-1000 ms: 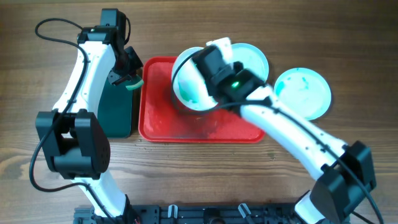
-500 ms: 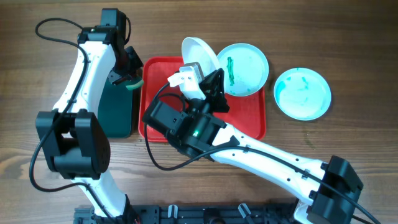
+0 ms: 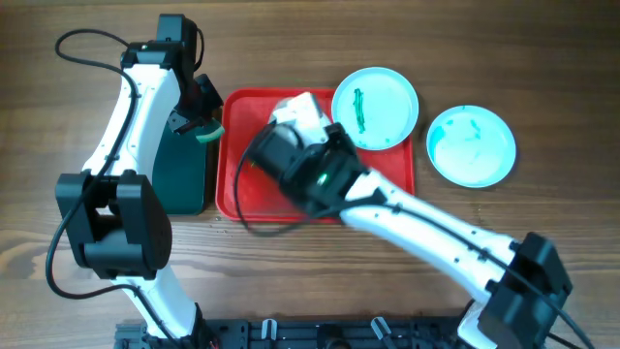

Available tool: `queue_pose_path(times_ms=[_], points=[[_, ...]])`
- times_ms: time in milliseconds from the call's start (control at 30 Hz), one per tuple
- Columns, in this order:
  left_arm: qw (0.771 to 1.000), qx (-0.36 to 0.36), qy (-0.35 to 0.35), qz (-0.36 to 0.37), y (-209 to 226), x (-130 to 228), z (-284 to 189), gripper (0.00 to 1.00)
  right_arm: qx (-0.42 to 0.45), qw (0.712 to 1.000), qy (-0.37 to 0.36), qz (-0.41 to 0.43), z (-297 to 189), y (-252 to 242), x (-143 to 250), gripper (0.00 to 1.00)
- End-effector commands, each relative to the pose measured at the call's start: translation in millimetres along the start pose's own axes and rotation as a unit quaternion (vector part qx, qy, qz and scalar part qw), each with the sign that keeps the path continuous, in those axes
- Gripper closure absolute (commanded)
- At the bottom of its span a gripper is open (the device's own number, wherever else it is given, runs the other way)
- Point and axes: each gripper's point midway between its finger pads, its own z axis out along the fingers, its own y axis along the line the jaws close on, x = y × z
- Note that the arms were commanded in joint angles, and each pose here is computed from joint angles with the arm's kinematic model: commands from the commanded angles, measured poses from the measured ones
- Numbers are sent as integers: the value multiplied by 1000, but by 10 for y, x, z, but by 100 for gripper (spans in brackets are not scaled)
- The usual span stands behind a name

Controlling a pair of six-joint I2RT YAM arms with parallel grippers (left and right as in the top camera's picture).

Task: Clean dirty plates on tray and stack at the side
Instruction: 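Lift the third plate with right gripper and carry it right, then set the third plate onto the stack right of the red tray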

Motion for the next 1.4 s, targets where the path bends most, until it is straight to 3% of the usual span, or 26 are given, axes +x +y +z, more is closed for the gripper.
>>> queue_pose_path(times_ms=[0,133,233,367,500,733,800,933,1033,1200,1300,1367], points=[[1000,2,-18,-8,1,-63,-117,96,-287,944,134,92,115,374,235,96],[1000,2,-18,-8,1,-61,-115,96,-345,901,173,197,441,-272,274,96],[1000,3,-18,-5,-16,-50,-115,96,-321,882,189,289,736,-987,452,96],[1000,4,-18,0,-54,-25,-116,96,-214,866,232,387,1004,-1939,1030,96],[1000,10,-16,11,-147,26,-120,96,-64,823,299,479,1041,-2771,1902,96],[999,17,-21,27,-284,79,-129,96,-14,778,310,546,1254,-2863,2613,96],[999,17,-21,27,-284,78,-129,96,-30,780,302,547,1328,-2746,2620,94],[999,17,-21,27,-285,79,-129,96,-57,790,307,528,1383,-2470,2587,76],[999,17,-21,27,-285,78,-129,96,-75,810,306,495,1385,-2332,2438,72],[999,17,-21,27,-284,78,-129,96,-77,863,250,431,1235,-2371,1725,70],[999,17,-21,27,-284,78,-129,96,-99,879,207,417,1188,-2252,1300,66],[999,17,-21,27,-285,78,-129,96,-117,893,170,401,1284,-2076,1029,59]])
